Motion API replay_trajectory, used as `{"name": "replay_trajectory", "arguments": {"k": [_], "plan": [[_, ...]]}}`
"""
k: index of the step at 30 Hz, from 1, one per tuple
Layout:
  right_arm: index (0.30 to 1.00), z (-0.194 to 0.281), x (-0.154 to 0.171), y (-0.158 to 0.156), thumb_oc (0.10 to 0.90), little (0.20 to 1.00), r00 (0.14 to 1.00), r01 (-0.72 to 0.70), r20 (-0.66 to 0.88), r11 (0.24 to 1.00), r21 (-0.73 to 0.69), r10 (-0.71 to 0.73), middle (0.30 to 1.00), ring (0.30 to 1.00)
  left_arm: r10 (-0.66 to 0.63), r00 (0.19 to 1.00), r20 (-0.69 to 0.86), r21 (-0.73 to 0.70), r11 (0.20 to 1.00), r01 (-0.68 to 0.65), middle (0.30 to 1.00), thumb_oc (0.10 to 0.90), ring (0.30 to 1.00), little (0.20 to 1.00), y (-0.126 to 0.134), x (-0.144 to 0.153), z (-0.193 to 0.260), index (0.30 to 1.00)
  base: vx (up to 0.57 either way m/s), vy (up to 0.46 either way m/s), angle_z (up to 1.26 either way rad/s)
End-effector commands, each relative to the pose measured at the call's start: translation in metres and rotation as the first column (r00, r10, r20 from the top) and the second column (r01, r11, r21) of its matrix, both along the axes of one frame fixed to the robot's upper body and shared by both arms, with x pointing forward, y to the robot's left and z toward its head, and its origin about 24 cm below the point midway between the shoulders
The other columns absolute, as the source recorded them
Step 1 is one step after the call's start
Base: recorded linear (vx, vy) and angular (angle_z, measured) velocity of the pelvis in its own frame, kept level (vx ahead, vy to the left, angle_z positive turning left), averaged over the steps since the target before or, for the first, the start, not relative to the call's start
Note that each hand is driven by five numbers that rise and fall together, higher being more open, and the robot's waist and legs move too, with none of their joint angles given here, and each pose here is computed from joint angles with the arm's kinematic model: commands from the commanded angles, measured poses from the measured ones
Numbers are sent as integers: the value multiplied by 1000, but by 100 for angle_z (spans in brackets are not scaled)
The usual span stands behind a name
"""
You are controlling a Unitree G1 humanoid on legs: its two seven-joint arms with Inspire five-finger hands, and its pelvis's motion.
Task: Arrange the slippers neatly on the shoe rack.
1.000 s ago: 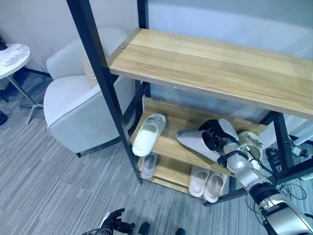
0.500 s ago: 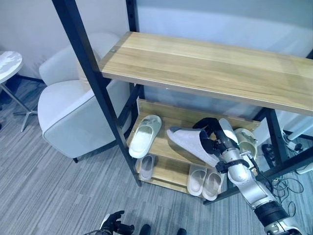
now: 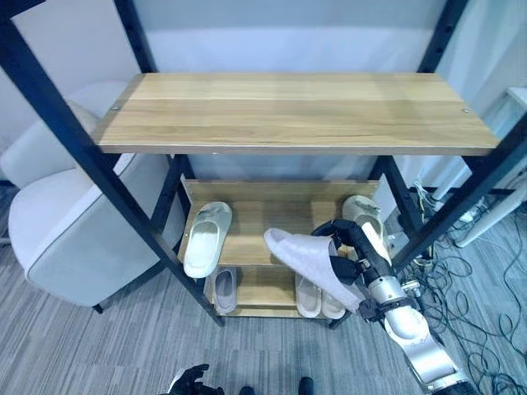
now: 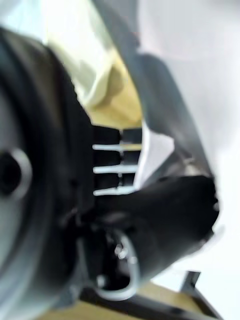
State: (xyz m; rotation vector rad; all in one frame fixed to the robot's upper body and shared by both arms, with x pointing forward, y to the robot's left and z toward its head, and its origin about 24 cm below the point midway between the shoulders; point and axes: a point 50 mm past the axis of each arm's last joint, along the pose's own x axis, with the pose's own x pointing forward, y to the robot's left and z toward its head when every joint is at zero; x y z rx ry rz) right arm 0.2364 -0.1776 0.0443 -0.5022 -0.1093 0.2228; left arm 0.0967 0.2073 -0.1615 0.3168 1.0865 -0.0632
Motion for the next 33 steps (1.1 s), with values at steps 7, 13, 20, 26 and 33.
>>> {"name": "replay_trajectory", "arguments": {"k": [7,13,20,26,33], "plan": [[300,72,13,37,400,300,922,-205,349,976,80,165,300,300,-132,988,75,-35,990,135,900,800,900,900,-32,37,6,900,-242,-1,10],[300,76,16,45,400,300,914,-221,369,969,106,169,300,300,-130,981,148,-12,991,133,900,800,900,900,-29,58,15,900,-121,-6,10],[300,102,39,41,400,300,867,-128,489,991,42,92,300,300,-84,952,293,-23,995,95,900,800,900,900,-31,91,33,900,-67,-44,21],[300,136,55,30,400,300,782,-17,623,1000,10,7,300,300,-63,892,447,-50,994,95,900,800,900,900,-36,121,58,900,-64,-53,14],[300,201,67,7,400,300,586,144,808,989,-41,-51,300,300,-60,728,683,-76,985,152,900,800,900,900,-39,157,111,900,39,-37,11]]}}
